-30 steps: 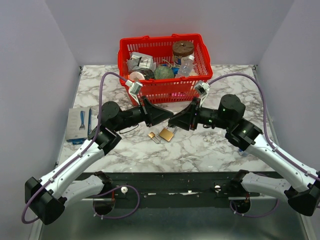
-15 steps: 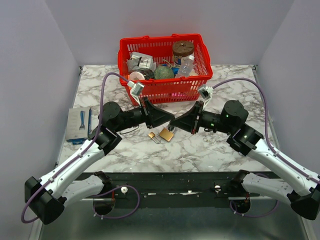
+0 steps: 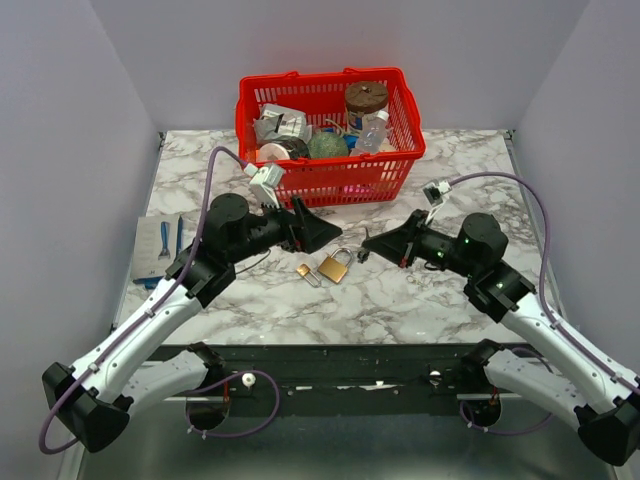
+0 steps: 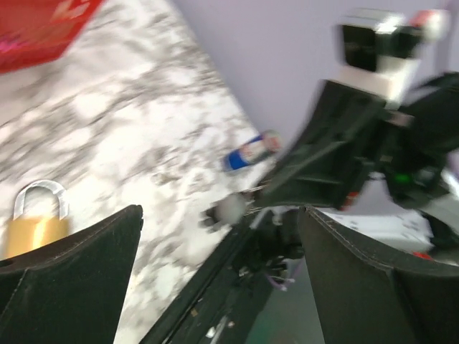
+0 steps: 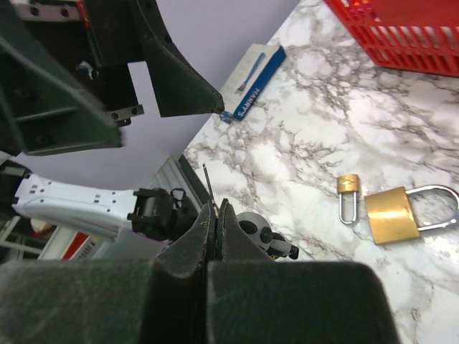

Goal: Unlock with the key

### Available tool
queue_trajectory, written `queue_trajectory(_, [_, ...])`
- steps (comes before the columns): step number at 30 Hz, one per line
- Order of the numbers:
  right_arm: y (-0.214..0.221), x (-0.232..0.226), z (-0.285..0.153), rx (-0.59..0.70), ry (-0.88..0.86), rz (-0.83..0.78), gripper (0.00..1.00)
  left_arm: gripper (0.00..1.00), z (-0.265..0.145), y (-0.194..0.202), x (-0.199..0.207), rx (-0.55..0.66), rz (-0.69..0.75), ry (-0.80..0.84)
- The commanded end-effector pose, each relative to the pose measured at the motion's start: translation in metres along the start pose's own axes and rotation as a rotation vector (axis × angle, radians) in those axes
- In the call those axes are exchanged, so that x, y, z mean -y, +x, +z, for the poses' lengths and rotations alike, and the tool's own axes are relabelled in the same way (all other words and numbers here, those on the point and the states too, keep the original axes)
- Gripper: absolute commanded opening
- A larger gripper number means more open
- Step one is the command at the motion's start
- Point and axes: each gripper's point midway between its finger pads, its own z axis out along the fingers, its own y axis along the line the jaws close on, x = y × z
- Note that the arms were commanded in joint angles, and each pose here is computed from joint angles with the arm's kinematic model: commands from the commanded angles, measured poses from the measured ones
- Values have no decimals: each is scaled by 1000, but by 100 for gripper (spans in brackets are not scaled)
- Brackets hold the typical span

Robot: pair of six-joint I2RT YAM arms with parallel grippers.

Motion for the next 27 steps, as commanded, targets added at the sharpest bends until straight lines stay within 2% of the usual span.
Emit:
queue_trajectory(1, [-1,21,-15,55,90,41,1,97,-24,35,-100,-90,-17,-466])
queue_trajectory(4, [3,28,-19,52,123,45,1,97,-27,56,-128,-183,36,-546])
queue_trajectory(6, [7,32,-19,42,135,51,1,95,-25,70,-138,-249,85,-542])
queue_trajectory(9, [9,33,-18,31,137,56,1,92,-16,93,-152,-353,122,-514])
queue_trajectory(13, [8,32,-18,29,132,54,1,83,-11,114,-185,-480,189,-576])
queue_trajectory(16, [8,31,-19,34,134,52,1,74,-10,118,-208,-531,218,-656])
queue_trajectory(21, [10,32,-20,29,137,55,1,70,-1,126,-233,-612,289,-692])
queue_trajectory(27, [9,33,-20,29,143,50,1,66,5,149,-258,-744,295,-707])
